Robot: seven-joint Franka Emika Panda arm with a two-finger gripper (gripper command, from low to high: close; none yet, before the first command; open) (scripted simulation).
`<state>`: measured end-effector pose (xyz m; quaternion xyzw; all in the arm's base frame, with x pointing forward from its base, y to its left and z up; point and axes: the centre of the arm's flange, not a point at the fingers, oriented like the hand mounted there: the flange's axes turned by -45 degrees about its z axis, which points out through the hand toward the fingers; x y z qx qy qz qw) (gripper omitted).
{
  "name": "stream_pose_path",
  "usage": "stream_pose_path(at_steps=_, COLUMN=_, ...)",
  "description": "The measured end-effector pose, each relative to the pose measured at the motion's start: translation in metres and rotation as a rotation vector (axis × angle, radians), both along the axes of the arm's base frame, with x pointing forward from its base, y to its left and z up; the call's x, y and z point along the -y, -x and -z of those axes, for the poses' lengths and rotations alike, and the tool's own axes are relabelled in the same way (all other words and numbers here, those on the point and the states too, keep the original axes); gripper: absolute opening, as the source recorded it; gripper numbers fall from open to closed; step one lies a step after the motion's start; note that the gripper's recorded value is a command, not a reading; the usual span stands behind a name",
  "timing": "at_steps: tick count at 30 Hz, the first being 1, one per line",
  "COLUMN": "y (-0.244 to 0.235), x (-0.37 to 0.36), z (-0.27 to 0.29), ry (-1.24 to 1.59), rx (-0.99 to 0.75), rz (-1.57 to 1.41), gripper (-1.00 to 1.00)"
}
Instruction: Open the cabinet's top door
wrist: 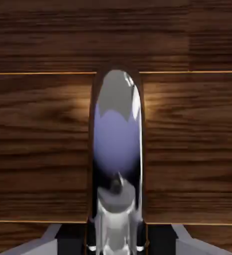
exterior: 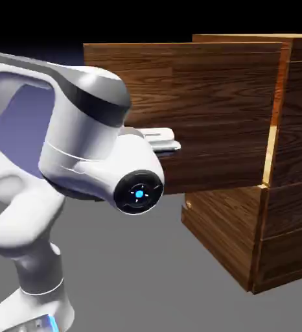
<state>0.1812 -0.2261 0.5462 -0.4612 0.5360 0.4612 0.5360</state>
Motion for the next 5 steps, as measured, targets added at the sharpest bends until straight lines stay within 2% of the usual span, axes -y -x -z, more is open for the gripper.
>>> stream_pose_path(at_steps=5, y=-0.011, x=0.039, z=0.000, ry=0.000, rx=0.000, rz=-0.103, gripper=-1.00)
